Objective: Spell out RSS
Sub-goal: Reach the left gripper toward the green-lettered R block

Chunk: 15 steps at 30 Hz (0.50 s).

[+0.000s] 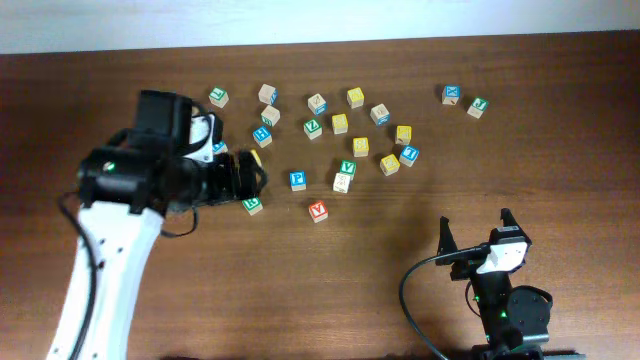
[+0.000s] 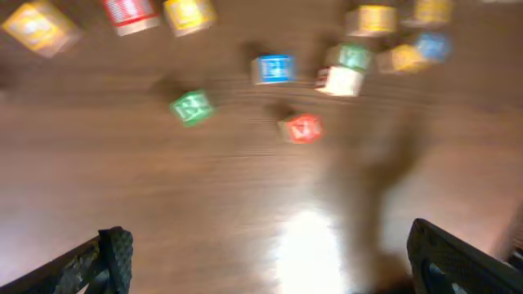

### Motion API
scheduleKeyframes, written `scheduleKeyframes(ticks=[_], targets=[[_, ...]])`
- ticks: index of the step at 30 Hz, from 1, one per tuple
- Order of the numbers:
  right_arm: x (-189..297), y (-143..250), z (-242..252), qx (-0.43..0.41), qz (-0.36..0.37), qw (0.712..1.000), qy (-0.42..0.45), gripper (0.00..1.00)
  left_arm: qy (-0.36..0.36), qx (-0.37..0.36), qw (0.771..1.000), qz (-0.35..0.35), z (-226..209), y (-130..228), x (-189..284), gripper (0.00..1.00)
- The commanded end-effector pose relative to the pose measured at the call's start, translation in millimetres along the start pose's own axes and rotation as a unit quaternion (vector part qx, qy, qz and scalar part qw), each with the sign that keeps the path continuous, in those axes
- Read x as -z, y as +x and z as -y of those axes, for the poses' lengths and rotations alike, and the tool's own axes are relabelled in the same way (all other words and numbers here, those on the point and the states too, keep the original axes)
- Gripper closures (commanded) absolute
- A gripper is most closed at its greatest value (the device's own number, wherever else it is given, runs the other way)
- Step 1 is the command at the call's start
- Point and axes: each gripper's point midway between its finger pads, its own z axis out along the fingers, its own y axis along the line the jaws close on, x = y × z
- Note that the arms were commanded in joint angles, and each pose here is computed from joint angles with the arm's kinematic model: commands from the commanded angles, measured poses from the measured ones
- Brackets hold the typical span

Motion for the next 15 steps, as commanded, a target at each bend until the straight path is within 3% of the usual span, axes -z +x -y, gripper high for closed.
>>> scheduleKeyframes(ticks=[1, 6, 15], targets=[[-0.2, 3.2, 0.2, 0.000, -0.003, 1.000, 0.002, 0.02, -0.152, 0.068, 0.986, 0.009, -37.5, -11.1, -24.5, 0.01], [-0.2, 3.2, 0.2, 0.000, -0.003, 1.000, 0.002, 0.02, -0.167, 0.092, 0.980, -0.062, -42.7, -5.6, -74.1, 0.01], [-0.2, 3.2, 0.2, 0.000, -0.003, 1.000, 0.002, 0.02, -0.186, 0.093, 0.973, -0.103, -50.2, 5.5, -95.6, 0.01]])
